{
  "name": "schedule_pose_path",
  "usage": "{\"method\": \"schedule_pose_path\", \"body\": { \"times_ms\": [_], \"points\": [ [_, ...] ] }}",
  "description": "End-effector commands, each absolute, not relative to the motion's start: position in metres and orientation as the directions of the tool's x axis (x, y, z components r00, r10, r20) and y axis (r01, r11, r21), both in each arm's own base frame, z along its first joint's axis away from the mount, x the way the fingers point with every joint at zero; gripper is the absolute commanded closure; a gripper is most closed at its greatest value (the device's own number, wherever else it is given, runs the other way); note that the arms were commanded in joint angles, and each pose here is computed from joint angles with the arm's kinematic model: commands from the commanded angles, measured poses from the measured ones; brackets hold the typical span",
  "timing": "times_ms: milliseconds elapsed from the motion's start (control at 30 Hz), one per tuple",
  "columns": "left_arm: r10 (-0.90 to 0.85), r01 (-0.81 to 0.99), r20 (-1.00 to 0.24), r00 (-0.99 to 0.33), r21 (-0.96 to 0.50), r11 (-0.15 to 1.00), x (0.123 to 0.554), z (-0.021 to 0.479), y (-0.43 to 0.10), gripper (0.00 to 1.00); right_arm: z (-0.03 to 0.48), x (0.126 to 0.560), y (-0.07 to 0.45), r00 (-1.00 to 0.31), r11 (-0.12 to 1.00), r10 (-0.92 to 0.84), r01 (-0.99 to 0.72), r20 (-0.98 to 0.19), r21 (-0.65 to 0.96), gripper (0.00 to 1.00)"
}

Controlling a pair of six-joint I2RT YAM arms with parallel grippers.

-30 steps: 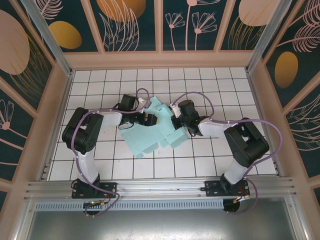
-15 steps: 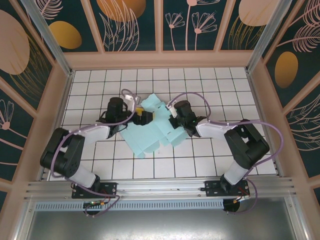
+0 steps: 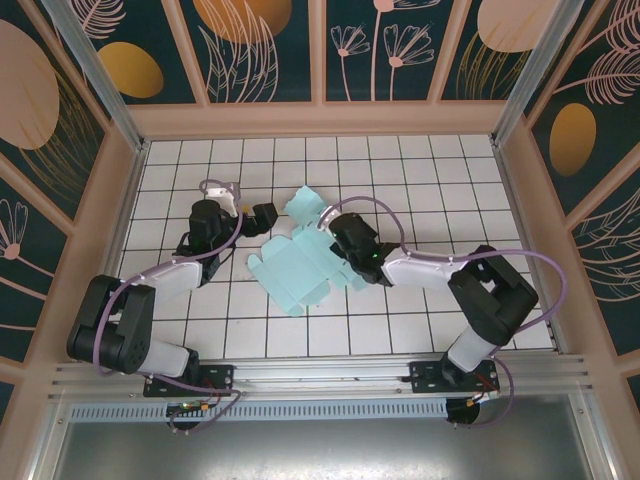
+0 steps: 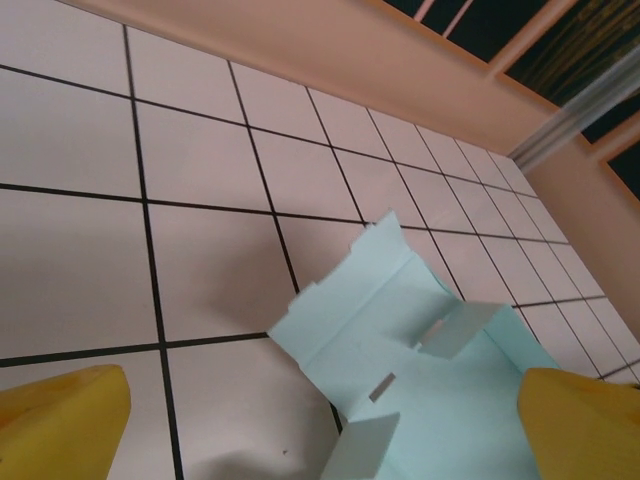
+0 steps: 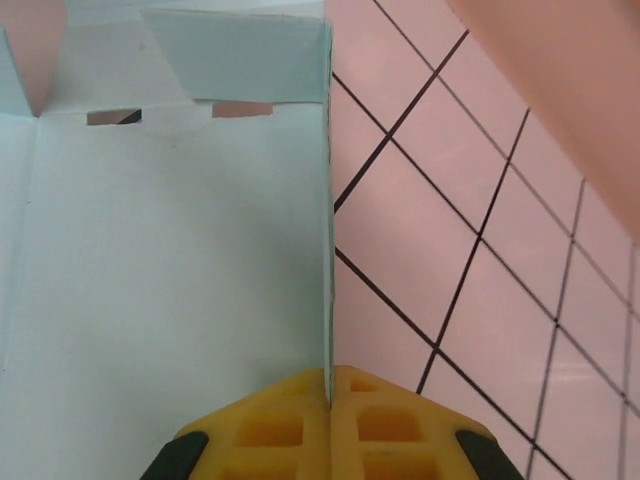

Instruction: Fold the paper box

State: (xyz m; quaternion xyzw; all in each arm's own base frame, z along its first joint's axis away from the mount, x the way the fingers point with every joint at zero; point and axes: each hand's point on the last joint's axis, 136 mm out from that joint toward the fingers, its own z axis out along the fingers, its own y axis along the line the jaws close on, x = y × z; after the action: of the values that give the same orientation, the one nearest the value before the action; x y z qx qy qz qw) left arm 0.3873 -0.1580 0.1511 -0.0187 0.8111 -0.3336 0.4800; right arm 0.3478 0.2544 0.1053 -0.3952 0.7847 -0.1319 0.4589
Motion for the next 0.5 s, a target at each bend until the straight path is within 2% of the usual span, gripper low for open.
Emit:
{"method": "schedule_pose_path", "body": {
  "times_ms": [0, 333, 467],
  "points": [
    [-0.416, 0.246, -0.773, -0.48, -0.573, 0.781, 0.395, 0.168, -0.145, 0.01, 0.137, 0.356, 0.254, -0.198, 0.593, -0.802, -0.379, -0.564, -0.71, 1.0],
    [-0.506, 0.114, -0.7, -0.504, -0.634, 0.765, 0.409, 0.151, -0.123, 0.01, 0.172, 0.349, 0.259, -0.04, 0.442, -0.897, -0.15, -0.441, -0.884, 1.0],
    [-0.503, 0.098, -0.694, -0.516, -0.631, 0.769, 0.41, 0.146, -0.118, 0.01, 0.164, 0.345, 0.261, -0.014, 0.373, -0.927, -0.135, -0.374, -0.918, 1.0]
  ]
}}
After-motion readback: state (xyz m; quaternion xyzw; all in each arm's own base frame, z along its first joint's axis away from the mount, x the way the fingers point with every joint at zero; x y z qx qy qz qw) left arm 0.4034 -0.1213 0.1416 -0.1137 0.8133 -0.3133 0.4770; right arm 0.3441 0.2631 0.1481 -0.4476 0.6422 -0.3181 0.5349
